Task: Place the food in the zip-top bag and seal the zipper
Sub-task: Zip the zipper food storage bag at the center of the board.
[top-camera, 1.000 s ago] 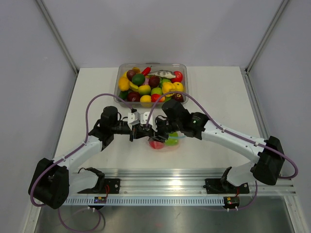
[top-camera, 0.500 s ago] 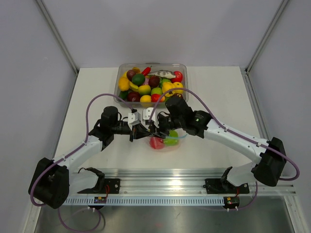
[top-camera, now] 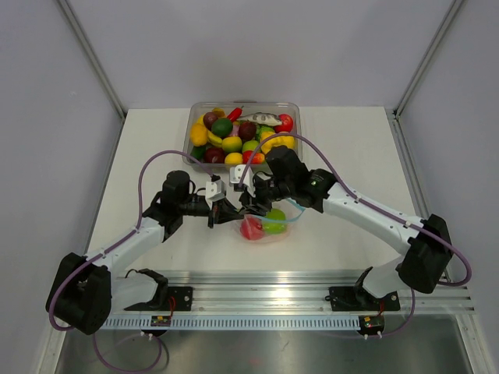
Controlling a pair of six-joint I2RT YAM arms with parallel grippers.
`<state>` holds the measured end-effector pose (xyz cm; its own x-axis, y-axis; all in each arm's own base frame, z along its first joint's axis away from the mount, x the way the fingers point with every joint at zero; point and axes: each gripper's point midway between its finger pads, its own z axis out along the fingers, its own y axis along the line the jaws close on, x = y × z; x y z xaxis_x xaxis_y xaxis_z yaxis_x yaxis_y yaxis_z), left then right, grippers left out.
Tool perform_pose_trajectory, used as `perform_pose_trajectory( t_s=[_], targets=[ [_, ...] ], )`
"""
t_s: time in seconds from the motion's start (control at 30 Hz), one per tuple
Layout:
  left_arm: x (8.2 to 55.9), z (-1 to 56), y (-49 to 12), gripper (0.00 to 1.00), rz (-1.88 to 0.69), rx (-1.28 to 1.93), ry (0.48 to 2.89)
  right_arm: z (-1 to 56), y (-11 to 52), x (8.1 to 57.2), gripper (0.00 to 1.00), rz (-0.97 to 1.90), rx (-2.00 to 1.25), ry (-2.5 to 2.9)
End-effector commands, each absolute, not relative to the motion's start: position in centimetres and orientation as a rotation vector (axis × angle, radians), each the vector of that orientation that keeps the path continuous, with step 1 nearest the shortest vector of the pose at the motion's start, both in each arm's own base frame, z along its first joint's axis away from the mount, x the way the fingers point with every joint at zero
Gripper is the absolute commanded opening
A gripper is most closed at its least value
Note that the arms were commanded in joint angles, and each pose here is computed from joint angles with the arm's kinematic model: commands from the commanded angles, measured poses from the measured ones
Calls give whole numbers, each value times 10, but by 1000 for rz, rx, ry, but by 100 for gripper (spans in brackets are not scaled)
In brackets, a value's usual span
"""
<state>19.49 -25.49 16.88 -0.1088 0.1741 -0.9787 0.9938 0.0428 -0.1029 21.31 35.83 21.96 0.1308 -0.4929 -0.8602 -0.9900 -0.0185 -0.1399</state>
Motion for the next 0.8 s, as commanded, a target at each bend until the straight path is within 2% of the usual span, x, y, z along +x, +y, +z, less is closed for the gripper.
perform_pose_trajectory(
  t_s=[0.0,0.23,0.43,0.63,0.77],
  targets=[
    [201,190,-261,0,-1151,1296,1332,231,365,210,46,857,-1653,1426],
    [201,188,-260,0,-1153,1295,1339,226,366,207,44,880,-1652,1436],
    [201,189,-260,0,-1151,1295,1336,223,368,208,32,893,-1662,1451],
    [200,189,-260,0,-1149,1294,1336,219,369,208,30,902,-1667,1464],
    [200,189,-260,0,-1149,1294,1336,218,370,209,20,899,-1664,1471]
  ],
)
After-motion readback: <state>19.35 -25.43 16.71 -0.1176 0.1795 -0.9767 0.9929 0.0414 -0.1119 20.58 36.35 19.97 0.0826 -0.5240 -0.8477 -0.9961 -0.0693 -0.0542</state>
